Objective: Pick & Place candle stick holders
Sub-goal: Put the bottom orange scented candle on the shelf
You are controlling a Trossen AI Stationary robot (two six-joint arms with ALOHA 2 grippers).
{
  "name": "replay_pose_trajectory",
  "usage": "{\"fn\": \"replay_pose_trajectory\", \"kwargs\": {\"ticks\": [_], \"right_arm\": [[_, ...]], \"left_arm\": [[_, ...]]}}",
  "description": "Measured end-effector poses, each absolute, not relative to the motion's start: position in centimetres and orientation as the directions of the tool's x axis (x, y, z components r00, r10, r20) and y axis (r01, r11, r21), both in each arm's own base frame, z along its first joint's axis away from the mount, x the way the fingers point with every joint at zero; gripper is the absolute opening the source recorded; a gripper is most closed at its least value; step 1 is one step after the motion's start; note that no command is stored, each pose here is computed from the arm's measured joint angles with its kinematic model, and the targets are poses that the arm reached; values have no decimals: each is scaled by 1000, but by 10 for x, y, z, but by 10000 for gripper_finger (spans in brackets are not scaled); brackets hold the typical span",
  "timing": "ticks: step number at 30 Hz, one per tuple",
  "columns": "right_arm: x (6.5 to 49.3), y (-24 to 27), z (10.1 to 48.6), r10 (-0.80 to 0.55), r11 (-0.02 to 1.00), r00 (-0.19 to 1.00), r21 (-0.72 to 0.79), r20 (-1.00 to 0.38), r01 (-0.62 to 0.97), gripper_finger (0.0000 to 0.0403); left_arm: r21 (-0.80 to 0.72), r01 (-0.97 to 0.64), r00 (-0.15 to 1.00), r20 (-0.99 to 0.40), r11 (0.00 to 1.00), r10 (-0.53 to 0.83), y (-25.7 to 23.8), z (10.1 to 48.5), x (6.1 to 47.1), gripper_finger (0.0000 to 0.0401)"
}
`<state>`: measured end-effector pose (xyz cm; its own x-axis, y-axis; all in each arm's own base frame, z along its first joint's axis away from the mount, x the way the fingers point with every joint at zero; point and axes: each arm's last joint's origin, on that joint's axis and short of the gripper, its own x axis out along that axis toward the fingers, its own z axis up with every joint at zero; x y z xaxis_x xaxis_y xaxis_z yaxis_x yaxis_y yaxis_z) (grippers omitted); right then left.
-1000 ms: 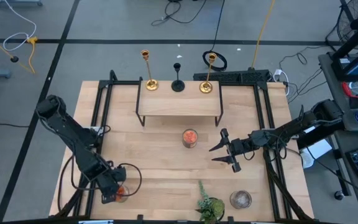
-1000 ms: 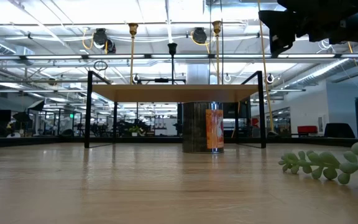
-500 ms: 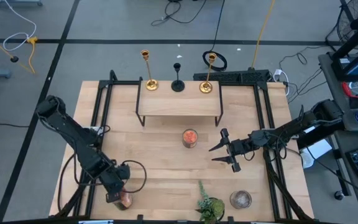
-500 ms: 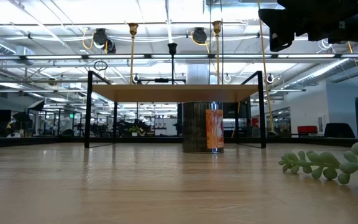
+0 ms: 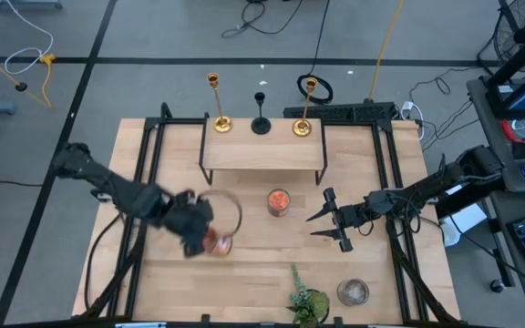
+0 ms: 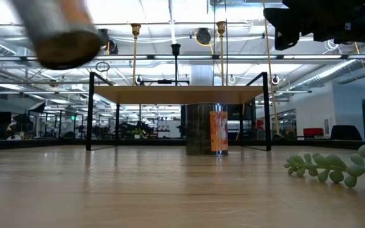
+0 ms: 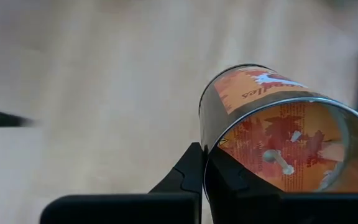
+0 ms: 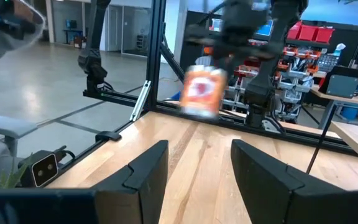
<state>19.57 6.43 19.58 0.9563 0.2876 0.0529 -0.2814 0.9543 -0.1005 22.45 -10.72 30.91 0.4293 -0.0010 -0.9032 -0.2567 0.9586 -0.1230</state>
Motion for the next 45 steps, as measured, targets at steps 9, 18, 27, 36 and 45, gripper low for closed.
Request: {"fn": "replay_pose_trajectory", "kwargs": {"ticks": [9,18,27,36,45], "right_arm": [[196,64,196,288,954,956,-98,52,-282,173],[196,64,195,288,954,957,-98,42,-283,173],[196,64,194,288,954,957,-98,30,-284,173],[196,64,193,288,955,957,-86,23,-285,173],[196,64,193,288,955,957,-79,23,-285,173]], "left_arm": [[-102,-567,421,-889,817,182,-11,361,238,3],[-44,-752,307,-906,658,291,65,390,217,3],[5,-801,214,-932,599,293,109,373,226,6],[36,-795,153,-954,605,259,133,352,242,12],[41,-764,175,-947,644,269,137,350,246,9]]}}
